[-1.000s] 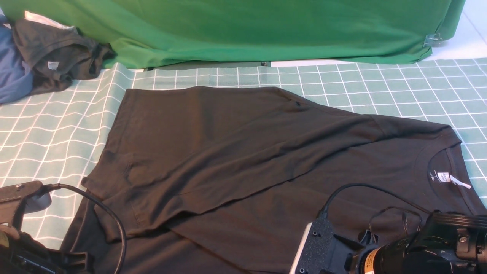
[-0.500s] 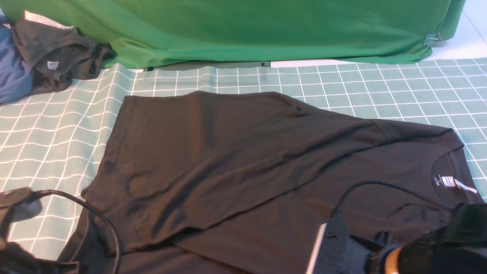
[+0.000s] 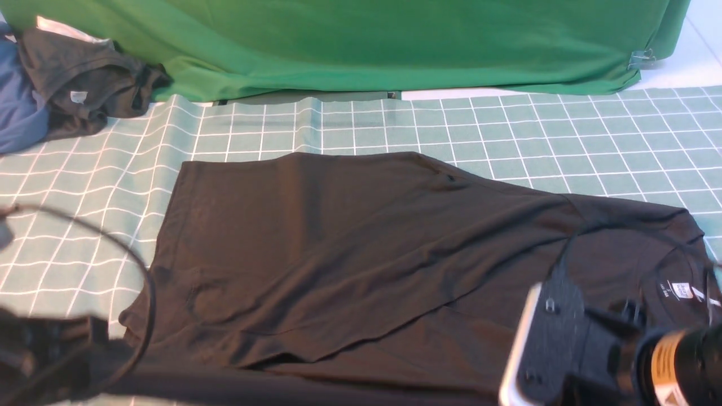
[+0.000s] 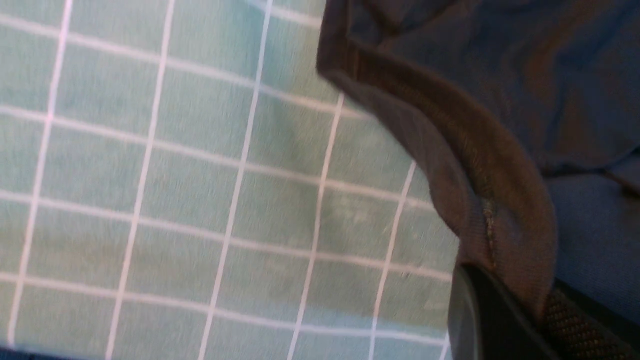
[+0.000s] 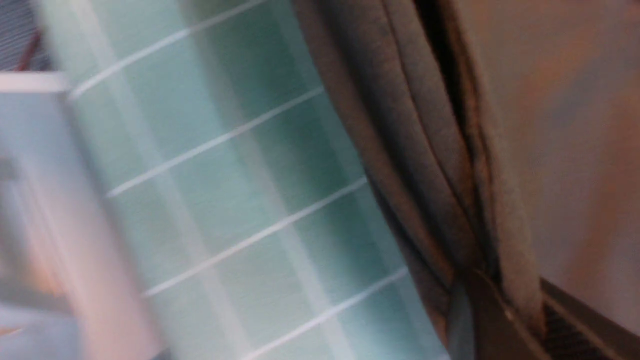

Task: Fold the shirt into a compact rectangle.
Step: 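Fold the black garment in half by bringing its near edge over to the far edge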

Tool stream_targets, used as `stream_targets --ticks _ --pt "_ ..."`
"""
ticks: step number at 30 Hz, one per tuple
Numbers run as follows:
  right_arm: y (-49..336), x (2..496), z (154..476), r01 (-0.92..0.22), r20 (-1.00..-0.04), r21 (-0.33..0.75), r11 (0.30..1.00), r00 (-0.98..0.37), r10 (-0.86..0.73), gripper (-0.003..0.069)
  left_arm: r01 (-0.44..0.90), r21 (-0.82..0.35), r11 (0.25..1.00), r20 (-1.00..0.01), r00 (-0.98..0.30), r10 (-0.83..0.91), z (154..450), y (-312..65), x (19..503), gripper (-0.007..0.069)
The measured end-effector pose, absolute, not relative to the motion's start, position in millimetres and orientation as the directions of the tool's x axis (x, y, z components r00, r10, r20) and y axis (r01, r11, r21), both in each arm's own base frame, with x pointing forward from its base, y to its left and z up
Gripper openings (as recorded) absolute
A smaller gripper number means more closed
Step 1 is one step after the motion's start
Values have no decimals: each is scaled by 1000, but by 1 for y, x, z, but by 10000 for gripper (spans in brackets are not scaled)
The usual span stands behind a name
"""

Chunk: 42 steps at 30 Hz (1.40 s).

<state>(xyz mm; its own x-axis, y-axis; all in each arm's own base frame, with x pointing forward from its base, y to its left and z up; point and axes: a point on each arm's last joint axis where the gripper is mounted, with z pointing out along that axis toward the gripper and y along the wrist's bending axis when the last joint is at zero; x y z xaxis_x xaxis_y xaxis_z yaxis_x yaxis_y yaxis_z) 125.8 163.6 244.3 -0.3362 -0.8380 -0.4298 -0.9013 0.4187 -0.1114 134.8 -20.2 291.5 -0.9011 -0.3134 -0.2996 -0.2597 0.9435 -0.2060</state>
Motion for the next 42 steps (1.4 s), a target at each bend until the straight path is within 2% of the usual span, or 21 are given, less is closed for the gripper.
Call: stream_targets --ticks 4,7,15,19,29,42 --pt "165 139 263 -867 -462 -223 446 -308 -831 43 -262 -192 946 -329 -891 -313 294 -21 161 14" --pt "166 150 272 -841 -476 -267 470 -309 -823 43 -263 -189 946 -338 -887 -314 296 -22 182 14" --pt "158 211 274 -748 -482 -297 594 -419 -769 42 -266 -211 941 -369 -870 -328 296 -28 239 14" --pt "158 240 275 -717 -493 -312 624 -439 -751 42 -267 -216 939 -379 -864 -332 293 -30 265 14" --pt "168 309 258 -676 -482 -323 663 -486 -729 42 -249 -164 954 -419 -858 -296 289 -34 344 14" --pt "191 377 217 -693 -476 -359 625 -440 -761 41 -225 23 974 -431 -881 -193 269 -28 417 14"
